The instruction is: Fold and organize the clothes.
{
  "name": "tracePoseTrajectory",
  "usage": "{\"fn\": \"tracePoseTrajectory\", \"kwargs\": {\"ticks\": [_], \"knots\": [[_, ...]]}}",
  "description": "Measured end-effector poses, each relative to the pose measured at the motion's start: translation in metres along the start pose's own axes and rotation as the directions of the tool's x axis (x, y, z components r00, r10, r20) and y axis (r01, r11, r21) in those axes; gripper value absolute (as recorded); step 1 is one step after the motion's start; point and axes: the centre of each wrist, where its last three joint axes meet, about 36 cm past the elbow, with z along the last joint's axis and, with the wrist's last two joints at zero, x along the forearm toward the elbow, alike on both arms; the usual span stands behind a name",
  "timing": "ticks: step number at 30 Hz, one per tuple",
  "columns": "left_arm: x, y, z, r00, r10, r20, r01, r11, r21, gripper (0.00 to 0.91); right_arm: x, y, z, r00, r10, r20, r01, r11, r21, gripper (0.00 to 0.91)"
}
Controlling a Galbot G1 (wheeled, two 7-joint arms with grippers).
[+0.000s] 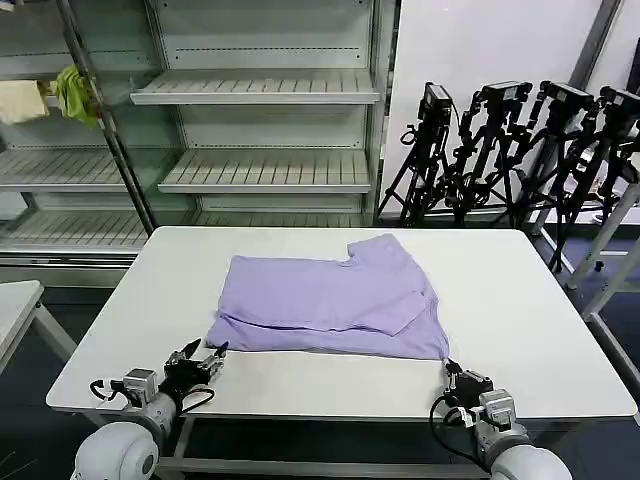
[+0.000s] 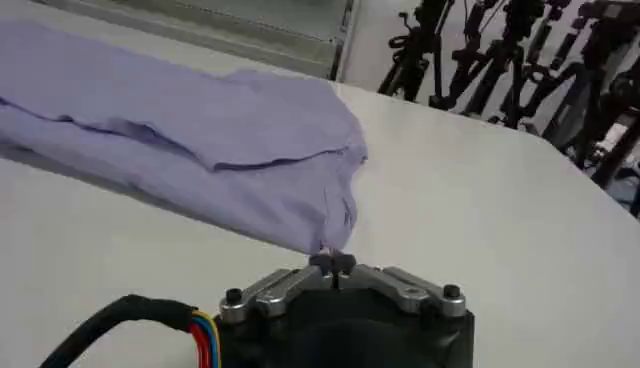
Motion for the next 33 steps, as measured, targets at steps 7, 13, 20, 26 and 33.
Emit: {"fn": "tracePoseTrajectory", "kwargs": {"ticks": [7, 13, 20, 26, 33], "knots": [[0.001, 0.001, 0.001, 1.0, 0.002, 0.007, -0.002, 1.0, -0.002, 0.0, -0.001, 0.0, 0.001, 1.0, 0.002, 0.004, -0.002, 1.0, 0.003, 0.0], [0.0, 0.001, 0.002, 1.0, 0.004, 0.009, -0.004, 1.0, -0.005, 0.0, -0.002, -0.001, 0.001, 1.0, 0.004, 0.009, -0.004, 1.0, 0.006, 0.0], [0.0, 0.001, 0.003, 1.0, 0.006, 0.012, -0.006, 1.0, -0.007, 0.0, -0.003, -0.002, 0.0, 1.0, 0.004, 0.017, -0.004, 1.0, 0.012, 0.0], [0.002, 0.0, 0.004, 1.0, 0.008, 0.013, -0.008, 1.0, -0.012, 0.0, 0.001, -0.002, 0.001, 1.0, 0.001, 0.019, -0.002, 1.0, 0.02, 0.0], [0.005, -0.002, 0.005, 1.0, 0.012, 0.012, -0.012, 1.0, -0.02, 0.0, 0.01, -0.002, -0.001, 1.0, -0.001, 0.027, 0.0, 0.999, 0.033, 0.0]]}}
